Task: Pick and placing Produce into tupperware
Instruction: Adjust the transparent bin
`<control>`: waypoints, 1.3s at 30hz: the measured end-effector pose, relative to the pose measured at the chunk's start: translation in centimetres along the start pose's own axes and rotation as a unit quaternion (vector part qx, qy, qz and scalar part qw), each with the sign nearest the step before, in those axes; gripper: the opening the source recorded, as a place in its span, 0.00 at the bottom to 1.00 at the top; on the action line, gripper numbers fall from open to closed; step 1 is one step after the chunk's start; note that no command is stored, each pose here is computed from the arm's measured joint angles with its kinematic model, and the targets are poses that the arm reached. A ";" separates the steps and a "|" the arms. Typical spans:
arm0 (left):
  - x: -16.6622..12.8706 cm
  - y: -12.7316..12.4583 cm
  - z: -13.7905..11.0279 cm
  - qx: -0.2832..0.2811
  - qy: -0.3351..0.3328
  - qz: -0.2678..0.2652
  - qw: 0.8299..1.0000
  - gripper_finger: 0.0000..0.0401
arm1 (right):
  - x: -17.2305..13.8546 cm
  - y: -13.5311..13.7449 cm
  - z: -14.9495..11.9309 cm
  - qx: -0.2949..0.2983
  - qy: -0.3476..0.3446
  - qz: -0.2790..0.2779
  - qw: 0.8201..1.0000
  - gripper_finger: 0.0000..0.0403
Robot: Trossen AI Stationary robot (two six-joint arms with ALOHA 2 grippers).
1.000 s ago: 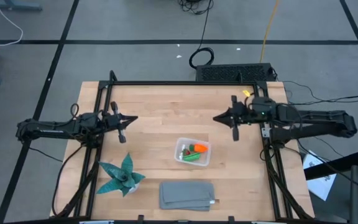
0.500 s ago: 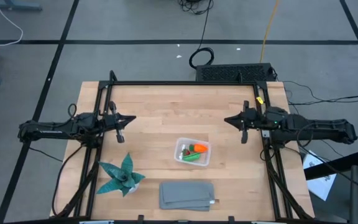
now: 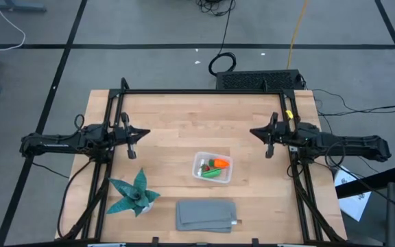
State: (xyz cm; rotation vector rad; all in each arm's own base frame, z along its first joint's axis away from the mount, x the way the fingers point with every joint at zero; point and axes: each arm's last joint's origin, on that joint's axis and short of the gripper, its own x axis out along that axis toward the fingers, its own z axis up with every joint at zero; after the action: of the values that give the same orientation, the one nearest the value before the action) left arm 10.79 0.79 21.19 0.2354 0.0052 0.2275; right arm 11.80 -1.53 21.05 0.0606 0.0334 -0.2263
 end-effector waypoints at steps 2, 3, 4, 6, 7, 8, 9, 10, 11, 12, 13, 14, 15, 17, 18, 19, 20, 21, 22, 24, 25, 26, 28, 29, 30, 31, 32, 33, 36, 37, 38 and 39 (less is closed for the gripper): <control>0.0 0.0 0.0 -0.003 0.000 0.000 1.000 0.00 | -0.1 0.0 -0.3 -0.003 -0.002 0.013 1.000 0.00; 0.0 0.0 0.0 -0.003 0.000 -0.001 1.000 0.00 | -0.1 0.1 -0.5 -0.006 -0.002 0.021 1.000 0.00; 0.0 0.0 0.0 -0.003 -0.001 -0.004 1.000 0.00 | -0.2 0.1 -0.5 -0.007 -0.004 0.032 0.999 0.00; 0.0 -0.1 0.0 -0.001 -0.001 -0.015 1.000 0.00 | -0.3 0.2 -0.4 -0.003 -0.010 0.052 0.999 0.00; 0.0 -0.1 0.0 0.000 -0.002 -0.019 1.000 0.00 | -0.4 0.2 -0.3 0.001 -0.013 0.054 0.998 0.00; 0.0 -0.1 0.0 0.003 -0.002 -0.020 1.000 0.00 | -0.6 0.2 -0.3 0.004 -0.015 0.054 0.998 0.00; 0.0 -0.1 0.0 0.005 -0.002 -0.020 1.000 0.00 | -0.7 0.2 -0.3 0.004 -0.016 0.054 0.998 0.00; 0.0 -0.1 -0.1 0.007 0.000 -0.020 1.000 0.00 | -0.8 0.2 -0.3 0.004 -0.018 0.054 0.998 0.00; 0.0 -0.2 -0.1 0.009 0.002 -0.022 1.000 0.00 | -1.0 0.2 -0.2 0.005 -0.020 0.054 0.998 0.00; 0.0 -0.2 -0.1 0.012 0.003 -0.026 1.000 0.00 | -1.1 0.2 -0.2 0.005 -0.021 0.054 0.998 0.00; 0.0 -0.2 -0.1 0.013 0.003 -0.028 1.000 0.00 | -1.3 0.1 -0.2 0.006 -0.022 0.054 0.998 0.00; 0.0 -0.2 -0.1 0.013 0.002 -0.032 0.999 0.00 | -1.4 0.1 -0.2 0.008 -0.023 0.055 0.998 0.00; 0.0 -0.2 -0.1 0.012 0.001 -0.033 0.999 0.00 | -1.5 0.1 -0.2 0.009 -0.023 0.055 0.998 0.00; 0.0 -0.3 -0.1 0.012 0.001 -0.038 0.999 0.00 | -1.8 0.1 -0.2 0.009 -0.025 0.066 0.997 0.00; 0.0 -0.3 -0.2 0.013 0.002 -0.041 0.999 0.00 | -1.9 0.1 -0.2 0.008 -0.027 0.068 0.997 0.00; 0.0 -0.3 -0.2 0.013 0.005 -0.043 0.999 0.00 | -2.0 0.1 -0.2 0.008 -0.029 0.069 0.997 0.00; 0.0 -0.3 -0.3 0.013 0.007 -0.047 0.999 0.00 | -2.1 0.1 -0.2 0.008 -0.031 0.069 0.997 0.00; 0.0 -0.4 -0.3 0.011 0.008 -0.051 0.999 0.00 | -2.2 0.1 -0.1 0.008 -0.034 0.069 0.997 0.00; 0.0 -0.4 -0.3 0.011 0.007 -0.058 0.998 0.00 | -2.2 0.1 -0.1 0.008 -0.036 0.070 0.997 0.00; 0.0 -0.5 -0.3 0.010 0.003 -0.072 0.997 0.00 | -2.3 0.1 -0.2 0.007 -0.036 0.070 0.997 0.00; 0.0 -0.5 -0.3 0.010 0.001 -0.078 0.997 0.00 | -2.4 0.1 -0.2 0.005 -0.034 0.069 0.997 0.00; 0.0 -0.5 -0.3 0.010 0.000 -0.081 0.997 0.00 | -2.4 0.1 -0.2 0.005 -0.032 0.069 0.997 0.00; 0.0 -0.6 -0.2 0.010 -0.002 -0.085 0.996 0.00 | -2.4 0.1 -0.3 0.005 -0.030 0.069 0.997 0.00; 0.0 -0.6 -0.3 0.010 -0.001 -0.085 0.996 0.00 | -2.3 0.1 -0.3 0.005 -0.030 0.069 0.997 0.00; 0.0 -0.6 -0.3 0.010 0.001 -0.086 0.996 0.00 | -2.3 0.1 -0.4 0.005 -0.030 0.069 0.997 0.00; 0.0 -0.6 -0.3 0.010 0.004 -0.086 0.996 0.00 | -2.3 0.1 -0.6 0.005 -0.028 0.069 0.997 0.00; 0.0 -0.6 -0.4 0.010 0.005 -0.087 0.996 0.00 | -2.2 0.1 -0.8 0.004 -0.026 0.069 0.997 0.00; 0.0 -0.6 -0.4 0.010 0.004 -0.087 0.996 0.00 | -2.1 0.1 -1.0 0.004 -0.026 0.069 0.997 0.00; 0.0 -0.6 -0.4 0.010 0.004 -0.087 0.996 0.00 | -1.9 0.1 -1.6 0.005 -0.031 0.069 0.997 0.00; 0.0 -0.6 -0.4 0.009 0.004 -0.087 0.996 0.00 | -1.9 0.0 -1.9 0.005 -0.029 0.069 0.997 0.00; 0.0 -0.6 -0.4 0.008 0.004 -0.087 0.996 0.00 | -1.8 0.0 -2.1 0.004 -0.027 0.069 0.997 0.00; 0.0 -0.6 -0.4 0.008 0.005 -0.087 0.996 0.00 | -1.8 0.0 -2.3 0.004 -0.025 0.069 0.997 0.00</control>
State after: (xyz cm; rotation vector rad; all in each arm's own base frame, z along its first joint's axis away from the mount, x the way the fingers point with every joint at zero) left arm 10.89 0.30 20.70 0.2489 0.0364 0.0556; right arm 10.02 -0.95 18.81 0.0656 -0.0216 -0.0901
